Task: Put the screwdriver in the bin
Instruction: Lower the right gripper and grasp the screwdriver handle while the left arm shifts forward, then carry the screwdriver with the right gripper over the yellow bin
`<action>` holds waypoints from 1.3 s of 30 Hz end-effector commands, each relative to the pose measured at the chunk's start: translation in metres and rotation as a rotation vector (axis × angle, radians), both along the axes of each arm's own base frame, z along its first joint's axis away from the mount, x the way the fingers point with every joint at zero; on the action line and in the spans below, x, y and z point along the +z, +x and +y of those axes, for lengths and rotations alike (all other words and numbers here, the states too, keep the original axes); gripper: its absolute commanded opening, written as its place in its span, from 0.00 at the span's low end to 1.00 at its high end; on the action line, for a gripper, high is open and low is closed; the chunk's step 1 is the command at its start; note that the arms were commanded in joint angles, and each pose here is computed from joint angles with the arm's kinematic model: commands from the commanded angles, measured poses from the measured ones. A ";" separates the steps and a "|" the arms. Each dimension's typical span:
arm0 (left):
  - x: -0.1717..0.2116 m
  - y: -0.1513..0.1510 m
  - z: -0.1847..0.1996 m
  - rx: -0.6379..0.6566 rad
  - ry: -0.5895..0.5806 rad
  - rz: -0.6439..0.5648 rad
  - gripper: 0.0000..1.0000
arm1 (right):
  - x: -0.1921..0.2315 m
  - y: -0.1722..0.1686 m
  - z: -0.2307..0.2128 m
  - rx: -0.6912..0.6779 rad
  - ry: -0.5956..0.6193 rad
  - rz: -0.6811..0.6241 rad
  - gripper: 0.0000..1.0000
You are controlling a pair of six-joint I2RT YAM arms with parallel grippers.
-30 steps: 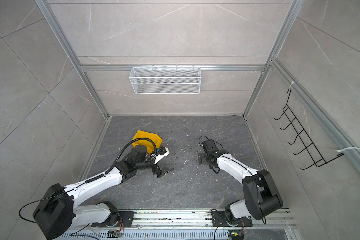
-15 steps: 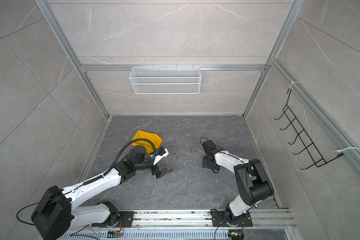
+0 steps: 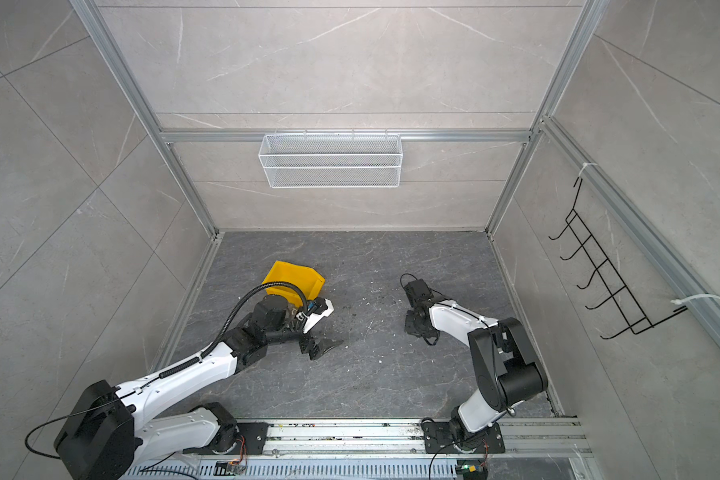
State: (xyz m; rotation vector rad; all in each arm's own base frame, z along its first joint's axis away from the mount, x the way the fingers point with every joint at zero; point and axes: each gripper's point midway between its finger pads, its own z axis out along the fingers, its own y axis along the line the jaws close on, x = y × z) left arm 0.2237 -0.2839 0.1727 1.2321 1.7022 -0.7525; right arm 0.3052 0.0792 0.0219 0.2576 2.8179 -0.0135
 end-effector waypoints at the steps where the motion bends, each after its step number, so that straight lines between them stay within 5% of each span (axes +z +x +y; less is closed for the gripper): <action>1: 0.007 -0.002 0.003 0.014 -0.009 -0.018 1.00 | 0.015 0.001 0.006 0.051 -0.007 -0.032 0.00; 13: 0.014 0.008 0.033 0.117 0.011 -0.036 1.00 | 0.071 0.035 0.074 0.240 0.067 -0.208 0.00; 39: 0.015 -0.004 0.146 0.493 -0.025 0.046 1.00 | 0.121 0.093 0.341 1.131 0.221 -0.519 0.00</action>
